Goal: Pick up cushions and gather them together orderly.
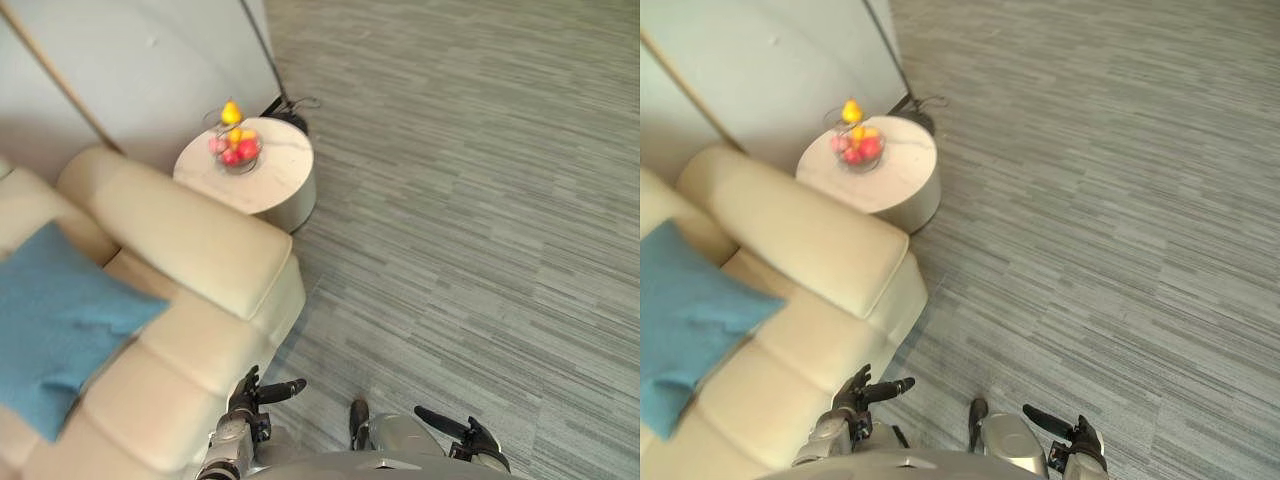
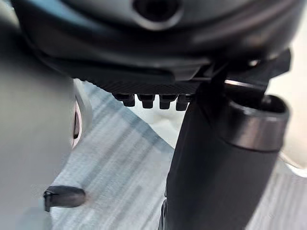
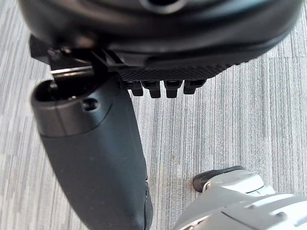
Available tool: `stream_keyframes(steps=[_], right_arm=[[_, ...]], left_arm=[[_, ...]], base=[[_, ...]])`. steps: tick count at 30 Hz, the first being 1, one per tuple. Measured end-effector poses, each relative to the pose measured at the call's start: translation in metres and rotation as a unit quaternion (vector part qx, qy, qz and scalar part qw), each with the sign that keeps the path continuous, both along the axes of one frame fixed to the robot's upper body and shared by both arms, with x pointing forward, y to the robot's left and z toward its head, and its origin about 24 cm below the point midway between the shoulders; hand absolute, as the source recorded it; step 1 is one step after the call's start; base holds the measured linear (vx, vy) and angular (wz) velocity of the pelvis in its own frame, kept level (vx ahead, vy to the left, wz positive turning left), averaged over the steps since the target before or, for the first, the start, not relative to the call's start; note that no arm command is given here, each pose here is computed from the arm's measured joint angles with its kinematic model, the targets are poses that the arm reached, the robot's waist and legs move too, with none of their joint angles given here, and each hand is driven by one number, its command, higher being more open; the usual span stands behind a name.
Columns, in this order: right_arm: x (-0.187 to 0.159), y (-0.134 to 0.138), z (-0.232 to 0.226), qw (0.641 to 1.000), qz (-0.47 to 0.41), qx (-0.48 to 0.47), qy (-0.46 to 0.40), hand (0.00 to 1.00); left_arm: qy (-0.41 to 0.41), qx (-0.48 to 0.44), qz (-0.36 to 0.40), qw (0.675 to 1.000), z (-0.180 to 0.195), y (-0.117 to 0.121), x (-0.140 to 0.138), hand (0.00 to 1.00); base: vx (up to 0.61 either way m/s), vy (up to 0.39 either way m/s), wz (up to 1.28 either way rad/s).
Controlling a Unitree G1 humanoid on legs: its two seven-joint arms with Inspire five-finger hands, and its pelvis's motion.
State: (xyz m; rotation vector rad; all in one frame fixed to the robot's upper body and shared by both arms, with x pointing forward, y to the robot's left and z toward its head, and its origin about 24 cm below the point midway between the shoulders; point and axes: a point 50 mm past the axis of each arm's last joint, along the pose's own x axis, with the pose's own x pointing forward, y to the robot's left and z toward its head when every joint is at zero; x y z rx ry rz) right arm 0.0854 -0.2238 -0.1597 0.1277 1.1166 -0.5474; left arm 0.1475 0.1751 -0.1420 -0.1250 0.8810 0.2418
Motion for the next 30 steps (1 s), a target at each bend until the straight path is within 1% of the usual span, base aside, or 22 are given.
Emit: stream_keyframes(steps=[3,6,8,10,14,15,18,21,23,24,26,27,28,29,30], right_arm=[[0.004,0.001,0.001,1.0,0.001,0.0,-0.008,1.0],[-0.007,0.002,-0.001,1.0,-0.004,0.001,0.004,1.0],[-0.02,0.009,-0.004,1.0,-0.009,0.011,0.018,1.0],[-0.021,0.013,-0.006,1.0,-0.01,0.019,0.02,1.0],[-0.005,0.011,-0.003,1.0,-0.002,0.02,0.0,1.0],[0.008,0.01,0.0,1.0,0.009,0.016,-0.014,1.0],[0.027,0.019,0.003,0.998,0.045,0.02,-0.03,1.0],[0.033,0.017,0.004,0.998,0.06,0.016,-0.03,1.0],[0.033,0.009,0.004,0.998,0.062,0.005,-0.022,1.0],[0.034,0.009,0.005,0.998,0.062,0.005,-0.023,1.0],[0.037,0.015,0.005,0.997,0.063,0.01,-0.033,1.0],[0.032,0.016,0.004,0.998,0.059,0.012,-0.031,1.0],[0.031,0.016,0.003,0.998,0.058,0.012,-0.03,1.0],[0.022,0.012,0.002,0.999,0.034,0.016,-0.022,1.0],[0.022,0.009,0.002,0.999,0.032,0.013,-0.023,1.0]], left_arm=[[-0.007,-0.012,0.019,1.0,0.001,-0.003,0.002,1.0],[0.01,-0.017,0.022,1.0,-0.003,-0.003,-0.004,1.0],[0.024,-0.007,0.022,0.999,-0.005,0.005,-0.01,1.0],[0.035,0.001,0.021,0.999,-0.007,0.012,-0.012,1.0],[0.056,0.007,0.014,0.998,-0.01,0.017,-0.016,1.0],[0.061,0.011,0.006,0.998,-0.01,0.017,-0.017,1.0],[0.071,0.021,-0.013,0.997,-0.011,0.02,-0.02,1.0],[0.077,0.016,-0.014,0.997,-0.014,0.015,-0.025,1.0],[0.073,0.011,-0.043,0.996,-0.014,0.006,-0.022,1.0],[0.072,0.011,-0.045,0.996,-0.013,0.005,-0.021,1.0],[0.07,0.022,-0.046,0.996,-0.012,0.013,-0.018,1.0],[0.064,0.031,-0.049,0.996,-0.009,0.017,-0.012,1.0],[0.062,0.032,-0.05,0.996,-0.009,0.018,-0.011,1.0],[0.046,0.036,-0.05,0.997,-0.006,0.02,-0.006,1.0],[0.044,0.038,-0.05,0.997,-0.005,0.021,-0.006,1.0]], base=[[0.28,0.148,-1.56],[0.33,0.186,-1.27],[0.35,0.185,-0.96],[0.37,0.159,-0.95],[0.2,0.046,-1.14],[0.13,-0.006,-1.43],[0.16,-0.078,-1.6],[0.11,-0.084,-1.25],[-0.02,0.017,-0.85],[-0.05,0.028,-0.98],[-0.02,-0.063,-0.91],[0.04,-0.099,-0.39],[0.07,-0.076,-0.67],[0.08,-0.022,-0.6],[0.13,0.005,-0.89]])
